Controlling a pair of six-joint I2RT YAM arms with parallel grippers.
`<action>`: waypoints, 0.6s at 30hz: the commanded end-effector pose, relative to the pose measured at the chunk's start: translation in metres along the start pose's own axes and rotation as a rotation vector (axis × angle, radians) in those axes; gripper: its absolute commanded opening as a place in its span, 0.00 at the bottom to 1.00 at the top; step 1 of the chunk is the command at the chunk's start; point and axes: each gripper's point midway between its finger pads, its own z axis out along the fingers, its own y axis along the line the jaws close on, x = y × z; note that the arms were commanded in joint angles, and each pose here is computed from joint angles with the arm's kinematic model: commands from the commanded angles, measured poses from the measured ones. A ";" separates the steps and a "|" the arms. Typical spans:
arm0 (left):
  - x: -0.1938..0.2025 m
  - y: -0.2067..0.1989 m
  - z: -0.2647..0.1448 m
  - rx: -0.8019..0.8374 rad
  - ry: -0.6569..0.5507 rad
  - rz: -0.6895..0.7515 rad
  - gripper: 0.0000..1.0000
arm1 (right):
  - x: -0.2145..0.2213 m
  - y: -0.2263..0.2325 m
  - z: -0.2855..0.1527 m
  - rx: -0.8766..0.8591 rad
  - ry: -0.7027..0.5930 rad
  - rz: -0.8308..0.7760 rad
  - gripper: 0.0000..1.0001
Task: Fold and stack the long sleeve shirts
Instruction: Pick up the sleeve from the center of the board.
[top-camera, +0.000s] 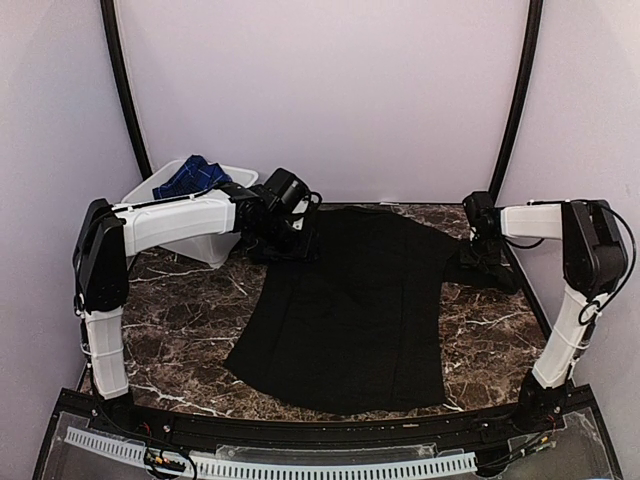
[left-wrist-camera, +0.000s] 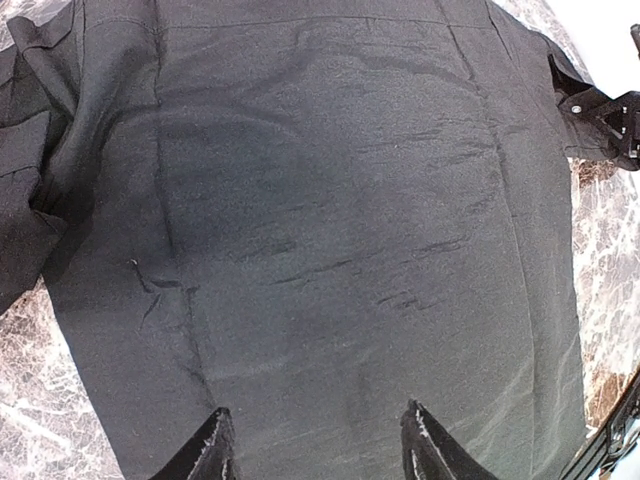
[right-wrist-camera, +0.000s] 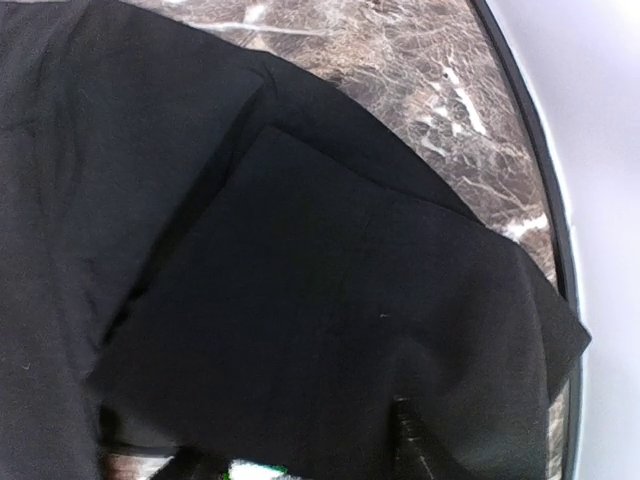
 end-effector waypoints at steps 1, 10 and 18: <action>-0.006 -0.006 -0.018 0.029 -0.030 0.013 0.56 | -0.014 -0.028 -0.008 0.133 -0.041 0.091 0.26; -0.004 -0.007 -0.018 0.031 -0.025 0.010 0.56 | -0.066 -0.069 -0.066 0.275 -0.237 0.234 0.00; -0.008 -0.008 -0.024 0.046 -0.036 -0.002 0.55 | -0.150 -0.063 -0.169 0.132 -0.569 0.266 0.00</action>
